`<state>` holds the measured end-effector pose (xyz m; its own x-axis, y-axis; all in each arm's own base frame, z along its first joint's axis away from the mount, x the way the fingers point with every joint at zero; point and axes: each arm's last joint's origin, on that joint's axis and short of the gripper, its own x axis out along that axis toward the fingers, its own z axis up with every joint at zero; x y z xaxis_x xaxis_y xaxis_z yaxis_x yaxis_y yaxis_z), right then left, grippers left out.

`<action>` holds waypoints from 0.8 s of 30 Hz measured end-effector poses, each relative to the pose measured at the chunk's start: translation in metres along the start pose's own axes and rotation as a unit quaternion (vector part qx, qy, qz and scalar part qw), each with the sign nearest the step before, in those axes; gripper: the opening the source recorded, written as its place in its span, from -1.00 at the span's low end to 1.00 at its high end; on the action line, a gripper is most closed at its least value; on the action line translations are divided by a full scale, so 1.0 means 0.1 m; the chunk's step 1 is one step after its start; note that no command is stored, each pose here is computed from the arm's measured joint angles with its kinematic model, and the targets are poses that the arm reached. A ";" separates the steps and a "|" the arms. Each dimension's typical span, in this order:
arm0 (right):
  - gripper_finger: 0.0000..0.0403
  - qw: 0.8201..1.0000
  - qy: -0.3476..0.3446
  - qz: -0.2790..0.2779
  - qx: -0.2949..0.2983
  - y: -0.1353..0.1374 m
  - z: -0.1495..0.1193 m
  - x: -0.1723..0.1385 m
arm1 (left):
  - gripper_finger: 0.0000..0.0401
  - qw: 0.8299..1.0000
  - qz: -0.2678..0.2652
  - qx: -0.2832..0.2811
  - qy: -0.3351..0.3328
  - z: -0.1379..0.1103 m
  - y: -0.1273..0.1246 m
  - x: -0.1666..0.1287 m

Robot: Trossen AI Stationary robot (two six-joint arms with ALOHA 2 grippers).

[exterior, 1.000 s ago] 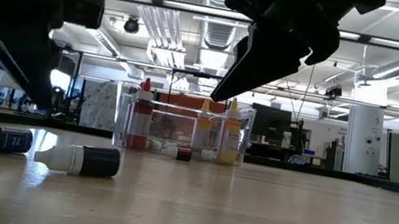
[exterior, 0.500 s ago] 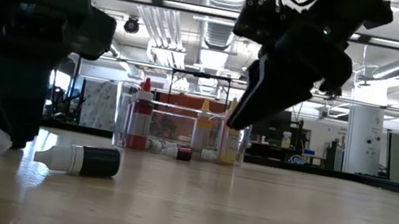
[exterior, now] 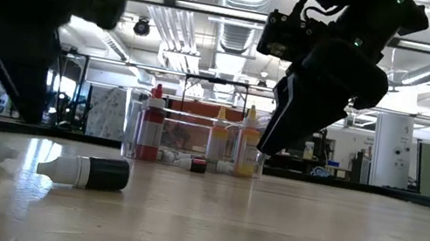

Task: Pick & Place food coloring
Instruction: Put the left small blue food coloring bottle in the transparent bin

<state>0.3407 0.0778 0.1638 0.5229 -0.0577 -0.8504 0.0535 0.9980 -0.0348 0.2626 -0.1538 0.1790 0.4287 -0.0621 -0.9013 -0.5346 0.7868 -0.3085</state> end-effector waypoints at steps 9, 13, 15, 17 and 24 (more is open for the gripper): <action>0.04 1.000 0.000 0.000 0.001 0.00 0.00 0.00 | -0.17 0.982 0.019 0.188 -0.001 -0.27 0.02 0.04; 0.04 1.000 0.000 0.000 0.001 0.00 0.00 0.00 | -0.17 0.982 0.024 0.188 -0.002 -0.28 0.06 0.12; 0.04 1.000 -0.001 0.000 0.001 0.00 0.00 0.00 | -0.17 0.981 0.016 0.195 -0.007 -0.28 0.06 0.14; 0.04 1.000 -0.001 0.000 0.001 0.00 0.00 0.00 | -0.17 0.979 0.001 0.203 -0.015 -0.30 0.06 0.16; 0.04 1.000 -0.001 -0.001 0.001 0.00 0.00 0.00 | -0.32 0.980 0.017 0.199 -0.012 -0.30 0.25 0.28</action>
<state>0.3408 0.0777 0.1639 0.5245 -0.0596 -0.8493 0.0566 0.9978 -0.0351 0.2396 -0.1539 0.1367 0.4353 -0.0213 -0.9000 -0.2239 0.9658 -0.1311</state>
